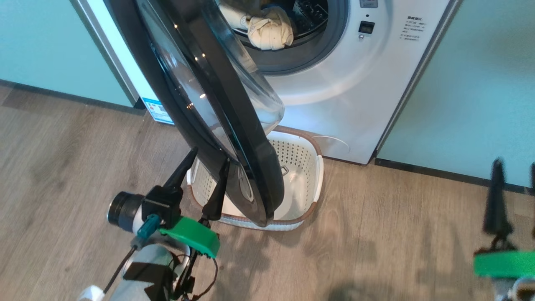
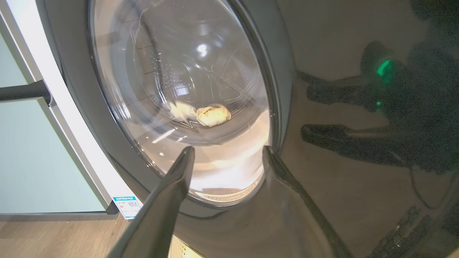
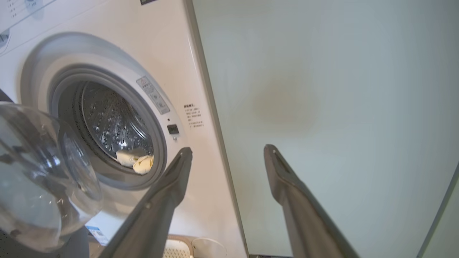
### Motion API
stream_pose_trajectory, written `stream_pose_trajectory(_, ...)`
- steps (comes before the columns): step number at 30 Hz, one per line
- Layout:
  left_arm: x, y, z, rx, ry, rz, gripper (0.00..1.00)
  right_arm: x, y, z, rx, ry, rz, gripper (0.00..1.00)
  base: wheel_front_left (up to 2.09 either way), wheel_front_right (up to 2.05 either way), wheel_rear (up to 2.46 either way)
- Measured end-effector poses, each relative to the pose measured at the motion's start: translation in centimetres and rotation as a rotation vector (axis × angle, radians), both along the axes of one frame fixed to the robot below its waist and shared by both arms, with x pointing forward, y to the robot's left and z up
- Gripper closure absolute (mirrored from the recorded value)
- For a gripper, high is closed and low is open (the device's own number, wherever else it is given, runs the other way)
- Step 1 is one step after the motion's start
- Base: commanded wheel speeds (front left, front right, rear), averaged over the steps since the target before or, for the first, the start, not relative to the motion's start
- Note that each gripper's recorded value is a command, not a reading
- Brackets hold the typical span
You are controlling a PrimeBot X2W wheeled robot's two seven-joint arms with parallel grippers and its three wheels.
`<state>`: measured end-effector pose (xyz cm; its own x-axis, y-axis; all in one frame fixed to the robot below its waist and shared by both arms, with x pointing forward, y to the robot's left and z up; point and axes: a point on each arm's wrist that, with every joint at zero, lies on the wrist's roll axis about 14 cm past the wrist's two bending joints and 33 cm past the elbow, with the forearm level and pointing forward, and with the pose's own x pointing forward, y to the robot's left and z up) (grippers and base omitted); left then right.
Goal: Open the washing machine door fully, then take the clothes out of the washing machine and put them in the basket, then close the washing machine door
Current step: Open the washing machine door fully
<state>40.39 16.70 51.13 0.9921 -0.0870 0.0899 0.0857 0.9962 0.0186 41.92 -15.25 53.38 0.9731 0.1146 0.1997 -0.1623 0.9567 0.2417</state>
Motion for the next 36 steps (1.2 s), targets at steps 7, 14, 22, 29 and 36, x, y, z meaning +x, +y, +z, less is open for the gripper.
stream_pose_trajectory(7,-0.5,0.4,-0.1,-0.003,0.001,0.016,0.00,-4.4,-0.4,-3.7,-0.037,0.131,-0.009,0.00,0.00,0.00,0.00)
stream_pose_trajectory(14,-1.4,0.2,-0.3,-0.009,0.008,0.012,0.00,-6.2,-2.1,-3.7,-0.002,0.143,-0.065,0.00,0.00,0.00,0.00)
stream_pose_trajectory(22,-2.4,0.5,-0.5,-0.012,0.017,0.024,0.00,-7.7,-3.2,-3.6,0.009,0.143,-0.099,0.00,0.00,0.00,0.00)
stream_pose_trajectory(29,-2.9,0.6,-0.8,-0.013,0.024,0.025,0.00,-8.3,-3.3,-3.8,0.010,0.151,-0.103,0.00,0.00,0.00,0.00)
stream_pose_trajectory(36,-2.8,0.4,-0.7,-0.013,0.021,0.021,0.00,-8.4,-3.4,-3.7,0.011,0.147,-0.105,0.00,0.00,0.00,0.00)
